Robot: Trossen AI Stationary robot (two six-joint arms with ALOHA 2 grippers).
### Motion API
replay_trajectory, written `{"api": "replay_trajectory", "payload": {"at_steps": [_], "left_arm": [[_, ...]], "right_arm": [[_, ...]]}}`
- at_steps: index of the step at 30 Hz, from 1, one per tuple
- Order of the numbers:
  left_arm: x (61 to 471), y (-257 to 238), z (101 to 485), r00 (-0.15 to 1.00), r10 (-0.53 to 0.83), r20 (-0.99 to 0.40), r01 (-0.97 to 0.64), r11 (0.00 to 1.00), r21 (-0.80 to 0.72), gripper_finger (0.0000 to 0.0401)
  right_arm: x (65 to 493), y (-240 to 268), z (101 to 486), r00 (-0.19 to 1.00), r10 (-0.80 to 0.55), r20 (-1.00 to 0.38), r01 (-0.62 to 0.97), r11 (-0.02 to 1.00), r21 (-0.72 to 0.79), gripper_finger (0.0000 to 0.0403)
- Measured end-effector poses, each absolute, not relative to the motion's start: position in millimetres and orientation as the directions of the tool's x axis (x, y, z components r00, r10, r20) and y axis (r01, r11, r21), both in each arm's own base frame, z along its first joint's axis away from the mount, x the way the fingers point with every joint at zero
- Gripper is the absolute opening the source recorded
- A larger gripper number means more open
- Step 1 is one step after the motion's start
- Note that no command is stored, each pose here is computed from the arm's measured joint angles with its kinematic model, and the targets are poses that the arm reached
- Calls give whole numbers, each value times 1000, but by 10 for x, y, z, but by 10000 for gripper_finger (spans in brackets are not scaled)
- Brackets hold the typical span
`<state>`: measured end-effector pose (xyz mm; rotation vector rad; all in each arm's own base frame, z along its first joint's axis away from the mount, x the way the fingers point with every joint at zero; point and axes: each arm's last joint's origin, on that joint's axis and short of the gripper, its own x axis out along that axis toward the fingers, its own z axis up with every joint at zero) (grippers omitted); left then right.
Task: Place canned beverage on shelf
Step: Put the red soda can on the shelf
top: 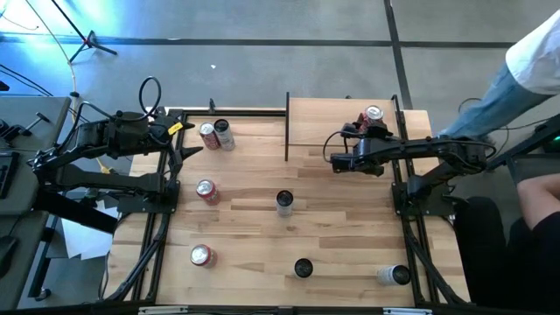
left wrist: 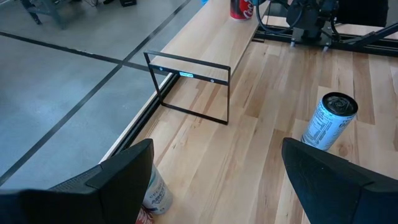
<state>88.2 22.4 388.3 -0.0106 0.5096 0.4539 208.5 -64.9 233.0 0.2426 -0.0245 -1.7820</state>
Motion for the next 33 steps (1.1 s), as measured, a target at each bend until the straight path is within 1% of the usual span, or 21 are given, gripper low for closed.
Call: {"api": "replay_trajectory", "payload": {"at_steps": [7,19,28,33], "left_arm": [[882,224,3883,776,417,-473,-422,901,101,335],[882,224,3882,776,417,-474,-422,901,102,335],[882,224,3882,776,417,-473,-422,901,101,335],[882,224,3883,776,417,-473,-422,901,101,335]], "right_arm": [[2082,-648,2332,-205,-967,-154,966,-225,130,290],[1962,-628,2375,-230,-963,-143,972,-234,11,289],[1843,-700,2457,-280,-949,-147,956,-289,46,289],[1788,-771,2502,-301,-948,-106,950,-308,56,289]]}}
